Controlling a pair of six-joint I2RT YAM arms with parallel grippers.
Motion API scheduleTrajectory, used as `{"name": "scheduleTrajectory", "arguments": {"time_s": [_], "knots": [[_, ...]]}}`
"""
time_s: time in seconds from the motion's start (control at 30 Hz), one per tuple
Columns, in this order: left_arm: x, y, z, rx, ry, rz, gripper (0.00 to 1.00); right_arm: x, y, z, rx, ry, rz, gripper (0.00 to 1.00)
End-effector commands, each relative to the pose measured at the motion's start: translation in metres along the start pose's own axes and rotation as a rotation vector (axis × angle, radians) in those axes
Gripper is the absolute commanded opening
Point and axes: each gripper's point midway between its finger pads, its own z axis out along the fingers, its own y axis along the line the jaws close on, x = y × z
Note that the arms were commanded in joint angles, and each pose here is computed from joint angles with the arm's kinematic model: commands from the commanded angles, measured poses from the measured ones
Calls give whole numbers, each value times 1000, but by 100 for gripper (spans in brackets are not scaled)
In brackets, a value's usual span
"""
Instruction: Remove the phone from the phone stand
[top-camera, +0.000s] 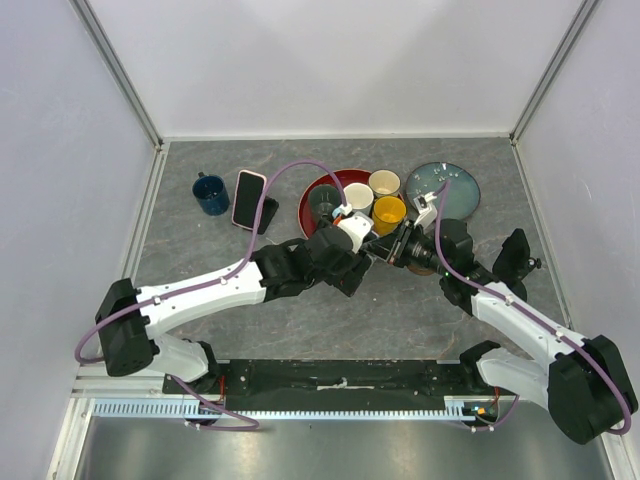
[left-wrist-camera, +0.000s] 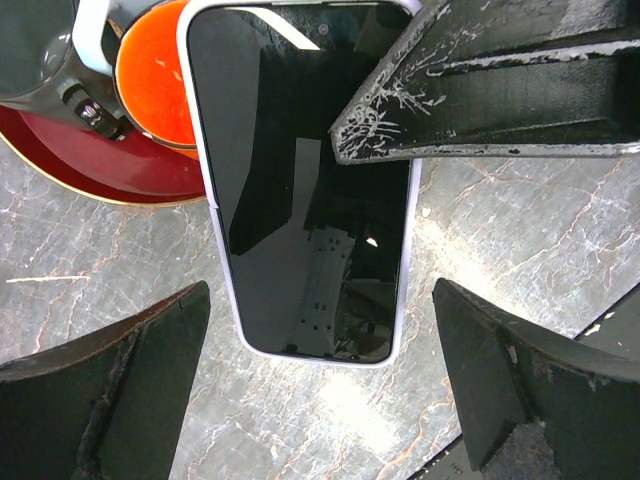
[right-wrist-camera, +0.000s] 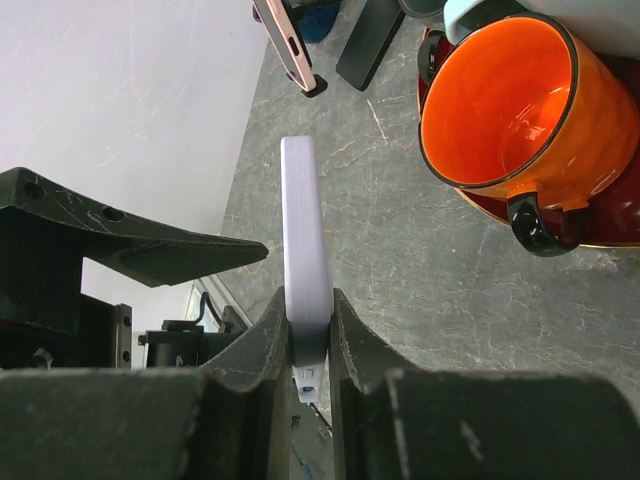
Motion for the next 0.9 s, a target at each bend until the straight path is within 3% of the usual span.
{"name": "scheduleTrajectory", "arguments": {"time_s": [0.0, 0.87], "knots": [[-10, -3, -3, -11, -5, -47, 100, -15, 34, -4, -127, -60, -28, 0], [3, 0, 8, -55, 57, -77, 100, -13, 45, -4, -166, -47, -42, 0]]}}
